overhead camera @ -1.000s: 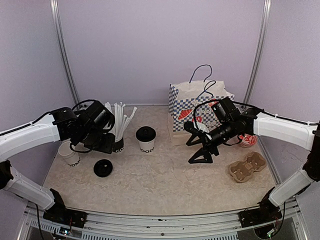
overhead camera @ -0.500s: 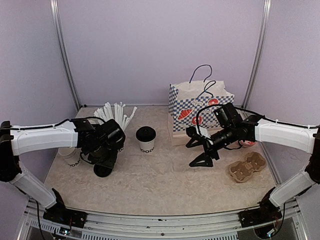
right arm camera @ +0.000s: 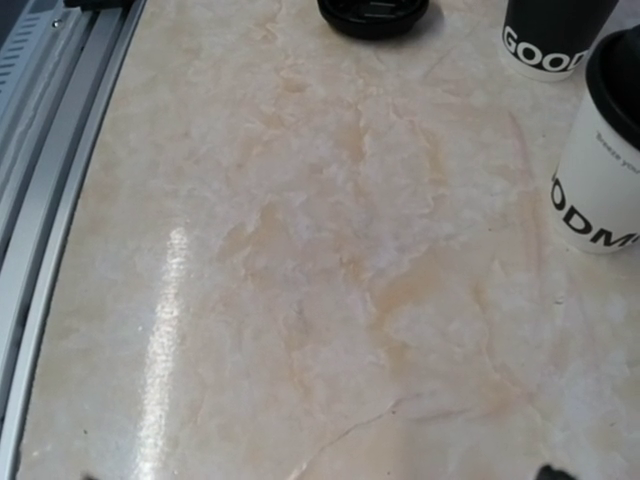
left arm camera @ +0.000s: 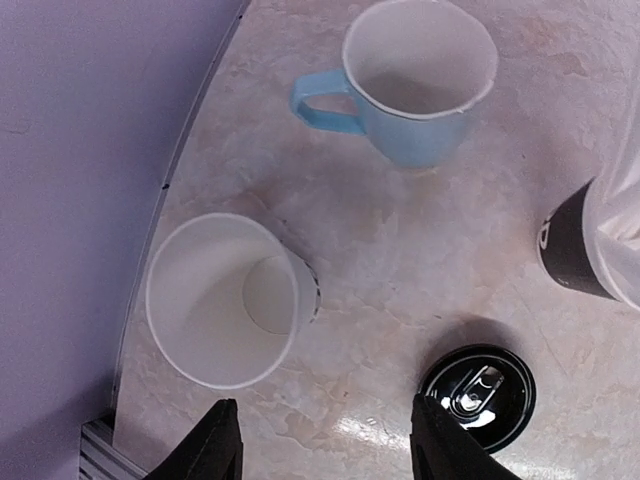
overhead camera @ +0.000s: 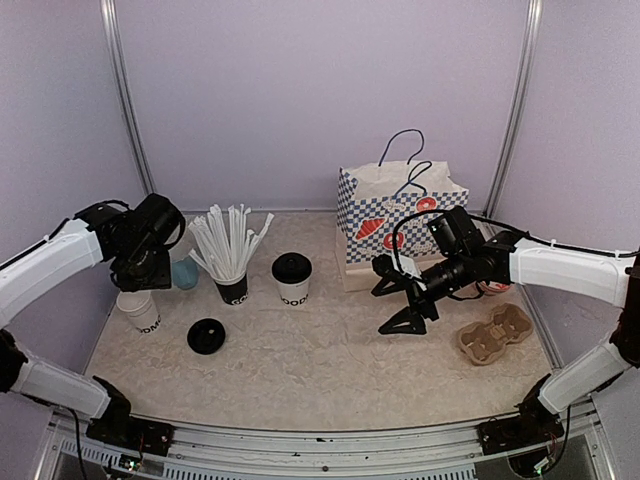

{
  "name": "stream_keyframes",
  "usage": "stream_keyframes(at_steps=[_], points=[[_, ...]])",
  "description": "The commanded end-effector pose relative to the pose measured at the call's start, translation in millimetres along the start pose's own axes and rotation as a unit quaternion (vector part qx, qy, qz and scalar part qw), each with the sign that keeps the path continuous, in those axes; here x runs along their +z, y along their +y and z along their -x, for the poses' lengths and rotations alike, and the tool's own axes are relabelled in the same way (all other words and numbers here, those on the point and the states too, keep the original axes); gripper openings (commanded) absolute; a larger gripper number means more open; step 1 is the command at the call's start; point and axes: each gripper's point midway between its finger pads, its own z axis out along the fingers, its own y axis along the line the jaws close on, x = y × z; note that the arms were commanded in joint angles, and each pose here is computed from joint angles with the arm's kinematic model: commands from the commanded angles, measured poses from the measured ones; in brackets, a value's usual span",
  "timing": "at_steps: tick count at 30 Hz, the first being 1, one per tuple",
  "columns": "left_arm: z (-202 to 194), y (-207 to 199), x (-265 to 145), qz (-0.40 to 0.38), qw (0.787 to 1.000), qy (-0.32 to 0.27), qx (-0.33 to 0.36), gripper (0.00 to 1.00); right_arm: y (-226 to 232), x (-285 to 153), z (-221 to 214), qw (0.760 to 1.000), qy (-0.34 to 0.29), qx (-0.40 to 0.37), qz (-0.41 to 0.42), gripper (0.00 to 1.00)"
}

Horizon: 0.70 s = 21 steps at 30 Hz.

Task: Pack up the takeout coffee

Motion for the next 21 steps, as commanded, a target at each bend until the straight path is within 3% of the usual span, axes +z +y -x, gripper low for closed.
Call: stream_keyframes(at_steps=[1, 8, 16, 21], points=[[21.6, 38.1, 6.4, 0.021, 0.999, -0.013, -0.029, 0.54, -2.5, 0.1, -2.9, 1.0, 0.001, -0.004, -0.005, 0.92], [22.7, 36.9, 36.6, -0.02, 0.999, 0.014, -0.031, 0.41, -3.2, 1.4, -5.6, 1.0, 0.006, -0.002, -0.006, 0.92], [15.4, 34.0, 65.6, -0.024, 0.998, 0.049, -0.02, 0.36, -4.7, 2.9, -8.5, 1.0, 0.011, -0.001, -0.008, 0.92], [15.0, 35.8, 74.7, -0.023, 0.998, 0.06, -0.017, 0.24, -5.1, 3.2, -9.9, 1.0, 0.013, -0.001, -0.01, 0.92]])
